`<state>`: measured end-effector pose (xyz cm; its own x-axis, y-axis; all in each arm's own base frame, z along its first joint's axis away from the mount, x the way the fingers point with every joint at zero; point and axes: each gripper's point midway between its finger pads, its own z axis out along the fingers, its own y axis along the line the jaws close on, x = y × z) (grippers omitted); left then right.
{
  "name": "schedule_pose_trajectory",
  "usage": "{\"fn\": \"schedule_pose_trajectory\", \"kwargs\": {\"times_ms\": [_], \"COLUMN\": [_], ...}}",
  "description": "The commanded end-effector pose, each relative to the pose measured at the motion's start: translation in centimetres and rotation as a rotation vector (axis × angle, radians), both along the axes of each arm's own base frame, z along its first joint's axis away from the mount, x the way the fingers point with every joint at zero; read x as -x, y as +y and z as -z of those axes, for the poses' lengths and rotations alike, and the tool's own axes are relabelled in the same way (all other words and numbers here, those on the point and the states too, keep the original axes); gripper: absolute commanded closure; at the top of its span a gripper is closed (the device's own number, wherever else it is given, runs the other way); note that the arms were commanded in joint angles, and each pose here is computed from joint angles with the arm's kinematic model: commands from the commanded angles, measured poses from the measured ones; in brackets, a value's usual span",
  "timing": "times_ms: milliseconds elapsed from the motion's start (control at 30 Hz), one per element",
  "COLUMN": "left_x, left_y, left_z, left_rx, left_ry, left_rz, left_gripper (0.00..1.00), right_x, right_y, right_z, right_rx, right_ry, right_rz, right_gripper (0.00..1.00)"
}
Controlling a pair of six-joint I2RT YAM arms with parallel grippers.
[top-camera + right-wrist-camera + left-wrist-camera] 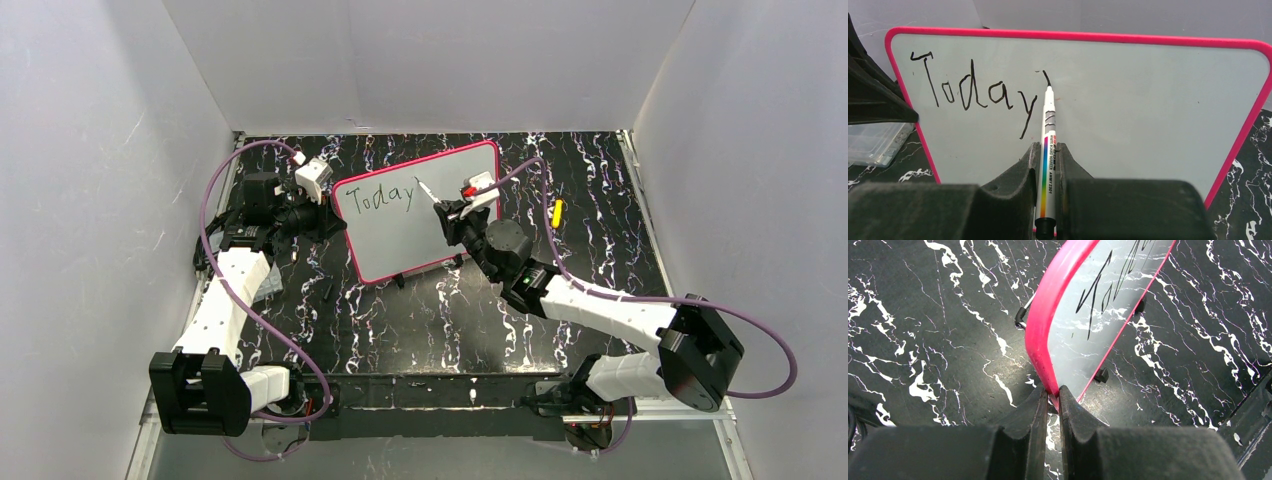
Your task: Write a sentence on the whiteboard
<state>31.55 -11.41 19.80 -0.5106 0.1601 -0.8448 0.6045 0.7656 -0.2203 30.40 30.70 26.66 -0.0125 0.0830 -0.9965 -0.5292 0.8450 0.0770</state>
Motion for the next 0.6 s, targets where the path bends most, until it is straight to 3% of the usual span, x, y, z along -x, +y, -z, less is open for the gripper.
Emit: {"fn": "schedule_pose_trajectory", "kwargs": {"times_ms": [0,567], "left_x": [1.0,1.0], "left_y": [-0.2,-0.1], "left_z": [0.3,0.6], "left_rx": [-0.008,-0.010], "left_ry": [0.020,0.028], "left_rz": [0.020,0.016], "left_gripper": [1.00,1.00], "right_x": [-0.2,2.7], "right_y": [-0.8,-0.5], "right_z": [-1.0,-4.2], "right_rx": [-0.038,-0.100], "right_ry": [-0.015,-0.059], "right_rz": [0.024,-0.126], "right_gripper": [0.99,0.99]}}
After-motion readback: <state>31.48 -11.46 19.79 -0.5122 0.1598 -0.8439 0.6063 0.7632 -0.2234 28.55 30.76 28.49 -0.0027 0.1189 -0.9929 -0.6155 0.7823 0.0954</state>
